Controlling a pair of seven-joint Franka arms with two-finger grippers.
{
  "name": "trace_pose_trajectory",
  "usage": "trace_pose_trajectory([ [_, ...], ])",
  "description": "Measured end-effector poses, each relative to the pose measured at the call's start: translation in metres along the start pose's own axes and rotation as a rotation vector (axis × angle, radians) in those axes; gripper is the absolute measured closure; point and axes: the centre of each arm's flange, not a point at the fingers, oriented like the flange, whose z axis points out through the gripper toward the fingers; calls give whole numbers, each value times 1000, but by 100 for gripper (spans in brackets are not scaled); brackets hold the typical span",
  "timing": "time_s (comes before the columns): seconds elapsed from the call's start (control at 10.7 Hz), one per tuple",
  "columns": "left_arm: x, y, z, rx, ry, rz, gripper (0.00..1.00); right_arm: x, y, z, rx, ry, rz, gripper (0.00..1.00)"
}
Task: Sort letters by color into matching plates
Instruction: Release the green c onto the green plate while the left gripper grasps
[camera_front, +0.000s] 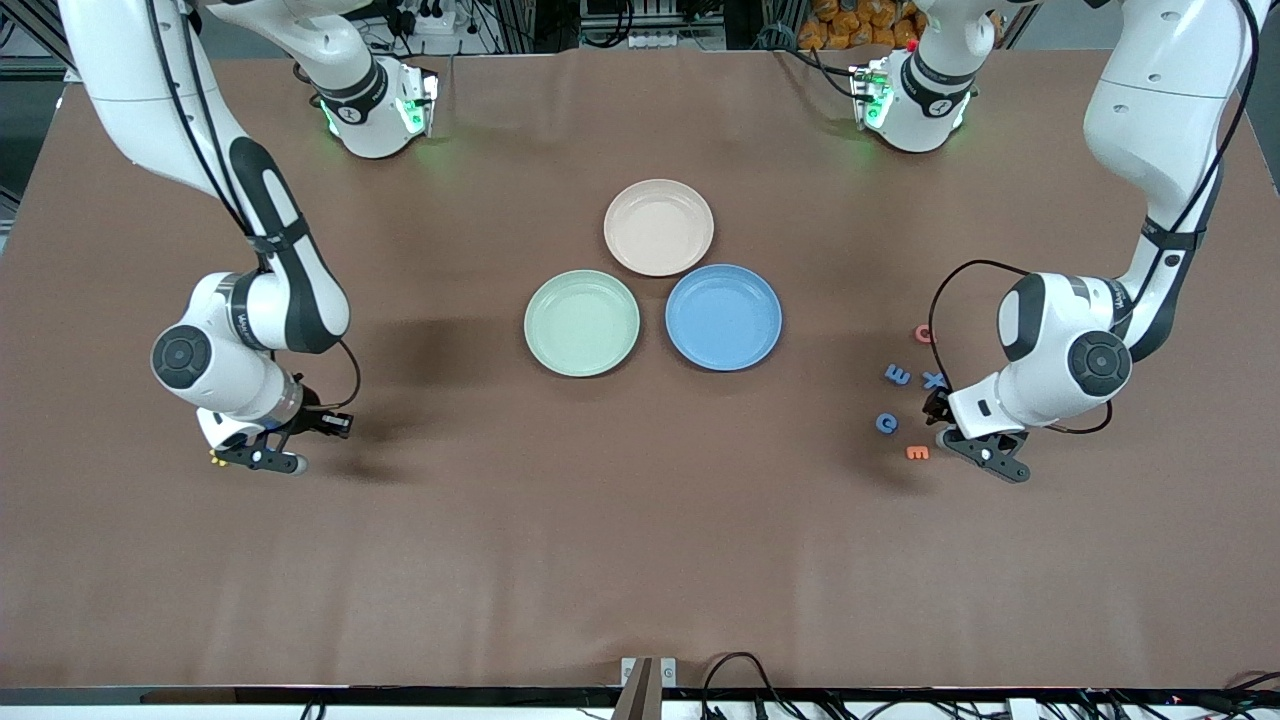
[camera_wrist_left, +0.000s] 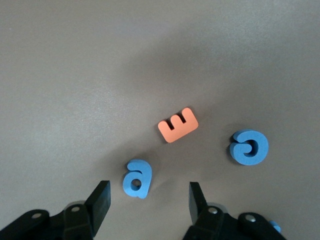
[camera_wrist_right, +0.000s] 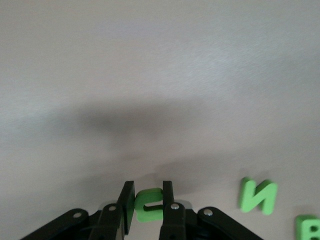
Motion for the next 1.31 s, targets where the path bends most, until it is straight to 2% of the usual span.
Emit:
trace_pose_trajectory([
  [0.19, 1, -1, 3, -2, -1, 29, 30, -9, -28, -7, 4, -15, 22, 73],
  [0.56, -1, -5, 6, 54, -30, 108, 33, -33, -92, -21, 32, -52, 49, 73],
  [0.93, 0, -4, 16, 51, -27, 115, 37, -64, -153, -23, 32, -67, 43, 73],
  [1.31, 2, -4, 15, 52, -22, 116, 40, -110, -220, -37, 21, -89, 11, 73],
])
